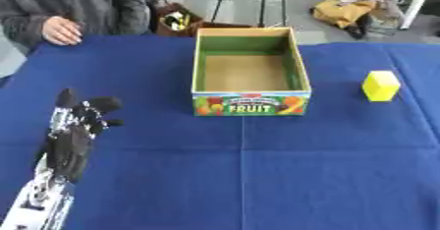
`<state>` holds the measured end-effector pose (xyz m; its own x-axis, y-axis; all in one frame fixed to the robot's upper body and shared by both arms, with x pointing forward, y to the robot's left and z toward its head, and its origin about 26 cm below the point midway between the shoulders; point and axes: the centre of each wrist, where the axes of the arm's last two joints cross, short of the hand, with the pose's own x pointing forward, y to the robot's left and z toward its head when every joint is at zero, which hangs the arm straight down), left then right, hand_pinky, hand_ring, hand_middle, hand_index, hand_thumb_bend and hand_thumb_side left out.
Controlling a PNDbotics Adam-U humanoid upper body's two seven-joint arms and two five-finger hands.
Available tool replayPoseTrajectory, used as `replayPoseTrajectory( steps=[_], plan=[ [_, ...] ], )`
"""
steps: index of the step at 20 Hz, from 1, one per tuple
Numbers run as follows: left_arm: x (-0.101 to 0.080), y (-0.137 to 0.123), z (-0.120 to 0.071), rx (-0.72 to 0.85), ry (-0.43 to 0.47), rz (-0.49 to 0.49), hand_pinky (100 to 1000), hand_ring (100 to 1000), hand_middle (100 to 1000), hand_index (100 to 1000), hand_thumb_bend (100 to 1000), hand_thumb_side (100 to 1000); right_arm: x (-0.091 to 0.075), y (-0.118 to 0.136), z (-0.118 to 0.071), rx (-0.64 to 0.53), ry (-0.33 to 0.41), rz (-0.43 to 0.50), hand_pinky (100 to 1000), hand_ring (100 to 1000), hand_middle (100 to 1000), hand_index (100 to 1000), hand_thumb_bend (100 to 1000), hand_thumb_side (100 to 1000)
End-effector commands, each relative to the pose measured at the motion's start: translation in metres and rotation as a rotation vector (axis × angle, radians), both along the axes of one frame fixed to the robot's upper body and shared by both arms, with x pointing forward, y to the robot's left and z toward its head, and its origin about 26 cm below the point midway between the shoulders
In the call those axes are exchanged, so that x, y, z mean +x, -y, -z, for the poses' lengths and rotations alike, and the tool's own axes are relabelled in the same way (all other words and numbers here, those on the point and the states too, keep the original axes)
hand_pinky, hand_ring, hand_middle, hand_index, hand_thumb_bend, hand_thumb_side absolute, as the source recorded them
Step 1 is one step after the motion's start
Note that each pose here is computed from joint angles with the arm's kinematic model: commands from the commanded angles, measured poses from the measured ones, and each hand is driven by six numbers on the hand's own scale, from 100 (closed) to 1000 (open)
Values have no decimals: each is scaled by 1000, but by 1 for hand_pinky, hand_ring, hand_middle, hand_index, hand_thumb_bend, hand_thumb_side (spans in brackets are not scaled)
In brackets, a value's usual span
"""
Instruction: Pick up objects on the table and place them in the box.
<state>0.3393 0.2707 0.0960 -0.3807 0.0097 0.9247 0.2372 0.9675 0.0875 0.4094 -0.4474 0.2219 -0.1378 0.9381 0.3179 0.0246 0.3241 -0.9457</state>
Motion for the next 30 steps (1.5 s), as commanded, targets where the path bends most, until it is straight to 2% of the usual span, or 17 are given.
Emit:
replayPoseTrajectory(
  steps=[1,5,9,16,30],
  plan=[
    [2,0,-13,28,40,20,700,825,686,730,503,1000,2,10,-9,-45,11,25,797,880,768,837,272,395],
    [2,1,-15,30,45,27,700,825,686,730,504,1000,6,9,-5,-78,-9,19,800,886,772,837,290,391],
    [3,4,-16,27,48,37,700,825,686,729,504,1000,9,5,1,-109,-54,5,823,906,786,839,355,380],
    [3,5,-17,25,51,42,700,824,686,729,506,1000,12,4,7,-118,-91,0,846,926,798,844,342,368],
    [5,9,-20,30,59,61,701,824,687,728,510,1000,15,0,2,-120,-60,-10,856,943,816,850,327,375]
  ],
)
